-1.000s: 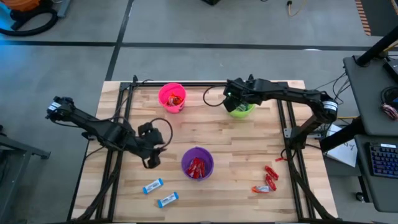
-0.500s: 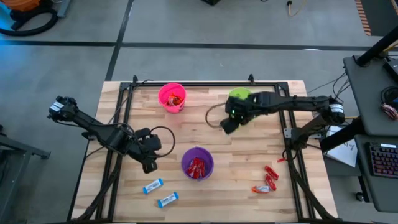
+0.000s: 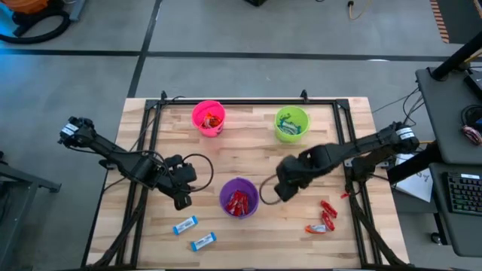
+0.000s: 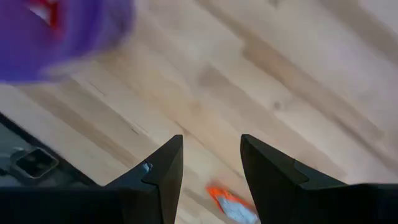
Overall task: Sort candy
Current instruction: Put the red chocolate into the violet bucket
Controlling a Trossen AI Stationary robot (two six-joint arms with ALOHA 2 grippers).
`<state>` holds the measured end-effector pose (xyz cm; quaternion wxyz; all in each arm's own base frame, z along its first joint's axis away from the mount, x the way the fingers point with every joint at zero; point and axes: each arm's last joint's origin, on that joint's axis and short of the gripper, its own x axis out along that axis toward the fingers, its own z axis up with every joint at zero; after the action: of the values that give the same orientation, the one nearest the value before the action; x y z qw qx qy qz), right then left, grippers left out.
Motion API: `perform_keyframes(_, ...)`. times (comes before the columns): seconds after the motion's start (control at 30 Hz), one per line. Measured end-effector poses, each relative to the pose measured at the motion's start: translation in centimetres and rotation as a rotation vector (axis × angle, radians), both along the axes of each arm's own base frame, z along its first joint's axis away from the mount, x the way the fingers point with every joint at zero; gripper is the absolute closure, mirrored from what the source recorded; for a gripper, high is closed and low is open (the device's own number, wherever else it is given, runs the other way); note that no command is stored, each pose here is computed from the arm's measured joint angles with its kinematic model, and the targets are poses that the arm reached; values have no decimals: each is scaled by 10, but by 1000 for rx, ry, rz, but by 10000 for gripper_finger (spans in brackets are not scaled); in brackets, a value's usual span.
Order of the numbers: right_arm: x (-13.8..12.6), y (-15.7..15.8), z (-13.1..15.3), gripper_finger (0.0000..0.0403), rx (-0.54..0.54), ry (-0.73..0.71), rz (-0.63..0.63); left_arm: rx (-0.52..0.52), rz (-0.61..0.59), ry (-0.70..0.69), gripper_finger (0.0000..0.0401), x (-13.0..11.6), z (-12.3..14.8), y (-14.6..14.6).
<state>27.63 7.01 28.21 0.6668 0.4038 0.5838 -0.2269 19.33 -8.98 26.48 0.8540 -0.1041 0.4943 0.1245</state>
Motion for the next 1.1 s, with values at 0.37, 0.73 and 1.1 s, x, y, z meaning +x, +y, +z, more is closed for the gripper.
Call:
perform_keyframes(0.37, -46, 26, -71, 250, 22, 372, -78, 3, 6, -5, 285, 0, 0, 0)
perform_keyframes(0.73, -80, 27, -126, 250, 79, 524, -95, 22, 16, -25, 285, 1, 1, 0)
perform_keyframes(1.1, -82, 25, -137, 301, 73, 484, -98, 51, 24, -43, 285, 2, 1, 1)
